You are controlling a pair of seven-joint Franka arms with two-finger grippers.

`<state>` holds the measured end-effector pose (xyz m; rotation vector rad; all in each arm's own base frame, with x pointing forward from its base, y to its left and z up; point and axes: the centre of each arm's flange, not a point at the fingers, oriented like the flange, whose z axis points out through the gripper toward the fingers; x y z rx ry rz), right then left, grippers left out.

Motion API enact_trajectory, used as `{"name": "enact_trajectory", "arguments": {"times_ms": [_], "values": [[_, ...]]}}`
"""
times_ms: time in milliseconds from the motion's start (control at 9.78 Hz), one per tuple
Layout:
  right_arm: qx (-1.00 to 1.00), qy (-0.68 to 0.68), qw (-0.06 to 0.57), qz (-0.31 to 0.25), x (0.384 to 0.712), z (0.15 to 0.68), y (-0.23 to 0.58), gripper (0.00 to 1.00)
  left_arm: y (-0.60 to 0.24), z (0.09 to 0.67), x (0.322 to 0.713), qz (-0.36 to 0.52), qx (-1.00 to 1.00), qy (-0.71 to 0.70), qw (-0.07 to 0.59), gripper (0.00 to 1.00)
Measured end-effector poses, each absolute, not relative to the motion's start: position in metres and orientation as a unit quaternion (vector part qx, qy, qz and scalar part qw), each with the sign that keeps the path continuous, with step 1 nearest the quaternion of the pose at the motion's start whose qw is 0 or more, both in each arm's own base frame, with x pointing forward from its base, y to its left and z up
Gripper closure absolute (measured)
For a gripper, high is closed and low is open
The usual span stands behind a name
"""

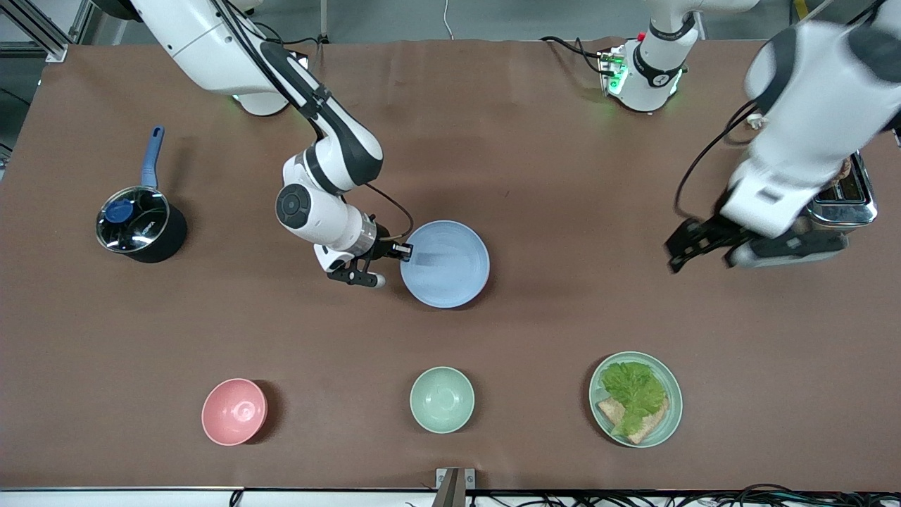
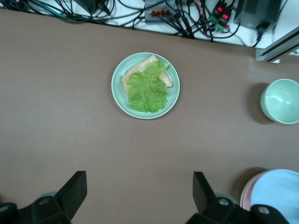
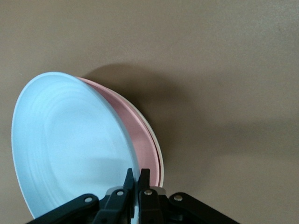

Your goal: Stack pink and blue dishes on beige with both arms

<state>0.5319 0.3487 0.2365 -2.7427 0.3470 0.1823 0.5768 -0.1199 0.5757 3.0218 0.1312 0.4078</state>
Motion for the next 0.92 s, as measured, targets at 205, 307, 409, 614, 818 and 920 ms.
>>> {"name": "enact_trajectory", "arguments": {"times_ms": [205, 307, 409, 614, 818, 920], "values": [[-0.974, 0.122, 0.181, 0.068, 0.529, 0.233, 0.348, 0.93, -0.092, 0.633, 0.539, 0.081, 0.996, 0.028, 0.033, 0.00], [-0.974, 0.122, 0.181, 0.068, 0.529, 0.233, 0.348, 0.84, -0.088, 0.652, 0.518, 0.058, 0.998, 0.027, 0.029, 0.00], [-0.974, 0.123, 0.181, 0.068, 0.529, 0.233, 0.347, 0.81, -0.085, 0.661, 0.502, 0.040, 0.998, 0.029, 0.026, 0.00], [-0.973, 0.123, 0.182, 0.065, 0.532, 0.238, 0.346, 0.52, -0.074, 0.667, 0.500, 0.034, 0.998, 0.039, 0.024, 0.00], [-0.976, 0.115, 0.171, 0.064, 0.543, 0.287, 0.329, 0.22, -0.075, 0.688, 0.520, 0.042, 0.998, 0.040, 0.026, 0.00], [-0.981, 0.112, 0.153, 0.046, 0.553, 0.332, 0.303, 0.09, -0.076, 0.694, 0.530, 0.043, 0.998, 0.038, 0.026, 0.00]]}}
